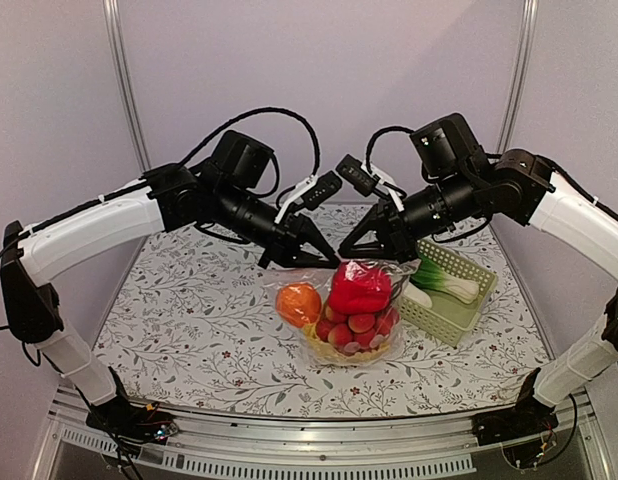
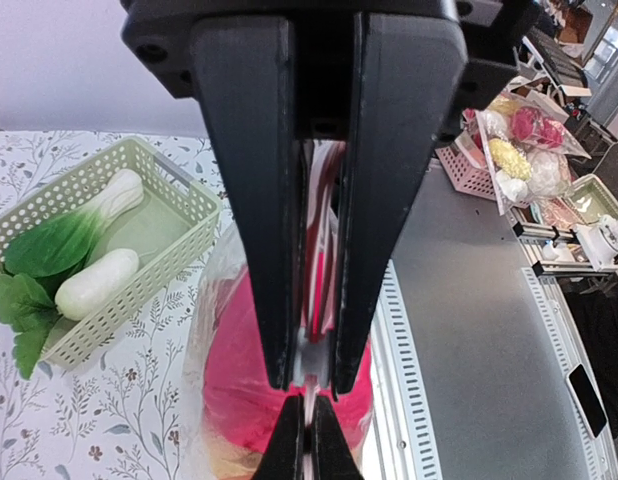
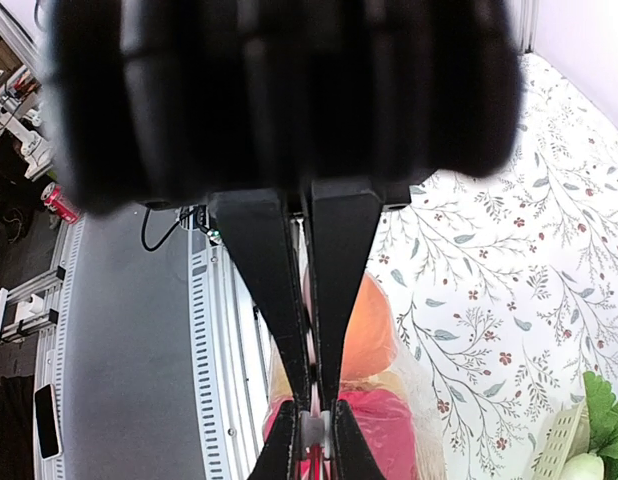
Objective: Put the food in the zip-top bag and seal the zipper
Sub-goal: Zip the zipper on the zipper food storage bag.
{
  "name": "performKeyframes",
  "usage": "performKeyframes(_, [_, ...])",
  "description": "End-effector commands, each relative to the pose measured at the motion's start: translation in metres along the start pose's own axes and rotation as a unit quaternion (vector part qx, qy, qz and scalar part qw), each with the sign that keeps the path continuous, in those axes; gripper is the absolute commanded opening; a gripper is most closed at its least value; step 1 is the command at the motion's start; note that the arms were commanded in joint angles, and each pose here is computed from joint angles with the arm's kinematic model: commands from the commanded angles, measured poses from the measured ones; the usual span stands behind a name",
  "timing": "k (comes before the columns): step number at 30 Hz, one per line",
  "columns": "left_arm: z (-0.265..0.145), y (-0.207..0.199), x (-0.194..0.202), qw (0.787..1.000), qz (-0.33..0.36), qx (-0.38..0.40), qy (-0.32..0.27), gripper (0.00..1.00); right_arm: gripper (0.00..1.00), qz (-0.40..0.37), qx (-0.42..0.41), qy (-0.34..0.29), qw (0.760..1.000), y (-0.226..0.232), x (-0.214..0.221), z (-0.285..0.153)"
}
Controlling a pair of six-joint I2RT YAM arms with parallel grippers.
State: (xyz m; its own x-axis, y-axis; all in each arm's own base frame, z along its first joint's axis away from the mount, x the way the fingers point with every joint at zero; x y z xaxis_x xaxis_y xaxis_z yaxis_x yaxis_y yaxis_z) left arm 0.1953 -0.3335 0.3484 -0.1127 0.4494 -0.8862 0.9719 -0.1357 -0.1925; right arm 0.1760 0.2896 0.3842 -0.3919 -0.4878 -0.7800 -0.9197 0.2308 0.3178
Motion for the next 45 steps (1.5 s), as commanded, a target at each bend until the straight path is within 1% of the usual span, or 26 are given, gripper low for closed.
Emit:
performKeyframes(1, [-0.036, 0.002, 0.011, 0.999, -0.026, -0.039, 0.02, 0.0, 0.0, 0.017, 0.043, 0.022, 0.999, 0.001, 0.015, -0.034])
performKeyframes(10, [-0.048, 0.009, 0.023, 0.997, -0.041, -0.058, 0.038, 0.0, 0.0, 0.016, 0.059, 0.028, 0.998, 0.0, 0.018, -0.045])
performKeyframes(22, [-0.057, 0.016, 0.033, 0.994, -0.051, -0.077, 0.055, 0.0, 0.0, 0.014, 0.063, 0.043, 0.997, -0.001, 0.019, -0.048])
performKeyframes(33, [-0.068, 0.022, 0.039, 0.992, -0.059, -0.096, 0.059, 0.0, 0.0, 0.014, 0.072, 0.052, 0.996, -0.001, 0.022, -0.053])
performKeyframes(45, [-0.081, 0.032, 0.046, 0.989, -0.07, -0.12, 0.058, 0.0, 0.0, 0.015, 0.081, 0.049, 0.995, -0.003, 0.021, -0.057])
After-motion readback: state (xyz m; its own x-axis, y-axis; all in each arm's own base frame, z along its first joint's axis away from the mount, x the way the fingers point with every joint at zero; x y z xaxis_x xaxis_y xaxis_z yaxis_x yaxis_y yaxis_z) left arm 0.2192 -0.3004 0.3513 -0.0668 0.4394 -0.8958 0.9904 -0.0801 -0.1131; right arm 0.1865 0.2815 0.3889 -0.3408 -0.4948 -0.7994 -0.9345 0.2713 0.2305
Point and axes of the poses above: each gripper's point midway between its finger pads, its own z axis out along the fingers, its own y axis along the line the jaws close on, x = y × z, the point moved 9 cm from there along -z, back along the fingers, and after that the axes turned 4 degrees about z, right-handed, at the moved point
